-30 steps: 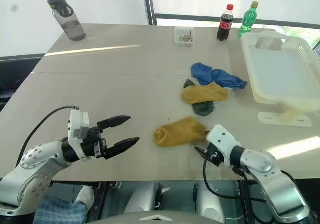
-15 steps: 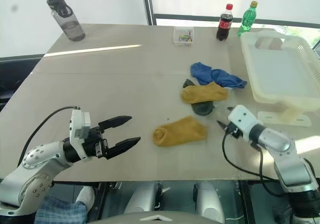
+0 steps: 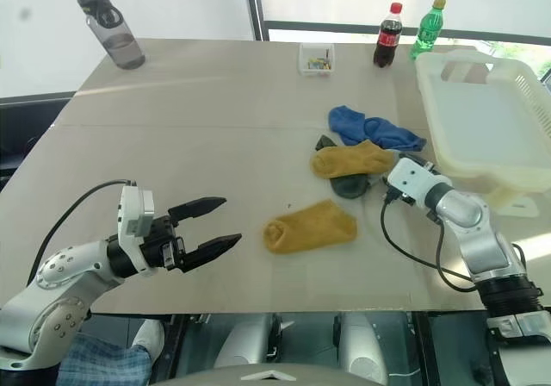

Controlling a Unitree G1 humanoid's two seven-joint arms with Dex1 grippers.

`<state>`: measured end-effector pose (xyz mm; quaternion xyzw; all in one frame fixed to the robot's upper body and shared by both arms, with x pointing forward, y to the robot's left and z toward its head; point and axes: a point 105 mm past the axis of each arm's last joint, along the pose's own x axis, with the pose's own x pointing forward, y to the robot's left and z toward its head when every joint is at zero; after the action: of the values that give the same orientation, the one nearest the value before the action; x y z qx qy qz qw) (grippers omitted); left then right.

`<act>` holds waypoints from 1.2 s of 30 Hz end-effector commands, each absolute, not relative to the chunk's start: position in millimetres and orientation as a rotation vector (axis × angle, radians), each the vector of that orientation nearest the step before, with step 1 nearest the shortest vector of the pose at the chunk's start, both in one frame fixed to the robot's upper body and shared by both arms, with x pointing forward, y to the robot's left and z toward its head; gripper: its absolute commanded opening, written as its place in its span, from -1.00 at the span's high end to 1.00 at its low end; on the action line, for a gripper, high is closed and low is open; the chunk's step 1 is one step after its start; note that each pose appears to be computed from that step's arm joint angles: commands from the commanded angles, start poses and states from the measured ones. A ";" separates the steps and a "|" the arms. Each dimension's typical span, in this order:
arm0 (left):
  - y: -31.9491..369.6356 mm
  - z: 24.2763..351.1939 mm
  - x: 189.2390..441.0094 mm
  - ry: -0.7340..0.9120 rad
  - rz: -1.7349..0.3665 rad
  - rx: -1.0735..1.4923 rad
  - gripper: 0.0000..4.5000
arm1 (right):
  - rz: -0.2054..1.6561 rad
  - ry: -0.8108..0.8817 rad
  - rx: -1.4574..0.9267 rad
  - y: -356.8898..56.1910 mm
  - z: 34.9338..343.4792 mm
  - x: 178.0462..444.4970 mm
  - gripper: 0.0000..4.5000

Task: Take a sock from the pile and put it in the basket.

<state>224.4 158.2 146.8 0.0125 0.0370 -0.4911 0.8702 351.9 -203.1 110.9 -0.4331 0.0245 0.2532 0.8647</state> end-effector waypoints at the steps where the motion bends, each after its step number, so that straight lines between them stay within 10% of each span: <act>1: 154.0 157.1 220.6 0.033 -1.043 0.046 -1.00 | 0.543 -0.010 -0.951 -199.0 126.1 354.7 -0.38; 16: 153.2 157.1 222.2 0.030 -1.047 0.046 -1.00 | 0.559 -0.016 -0.958 -190.4 122.1 359.8 -0.38; 24: 152.7 156.6 222.4 0.032 -1.047 0.050 -1.00 | 0.569 -0.016 -0.959 -184.9 120.0 360.9 0.99; 36: 151.9 156.5 222.9 0.025 -1.045 0.047 -1.00 | 0.753 -0.063 -0.664 -139.9 143.8 335.0 0.99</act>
<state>225.3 157.3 147.0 0.0113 0.0341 -0.4893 0.8714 351.6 -161.5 118.1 -0.3909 -0.0019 0.3125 0.8658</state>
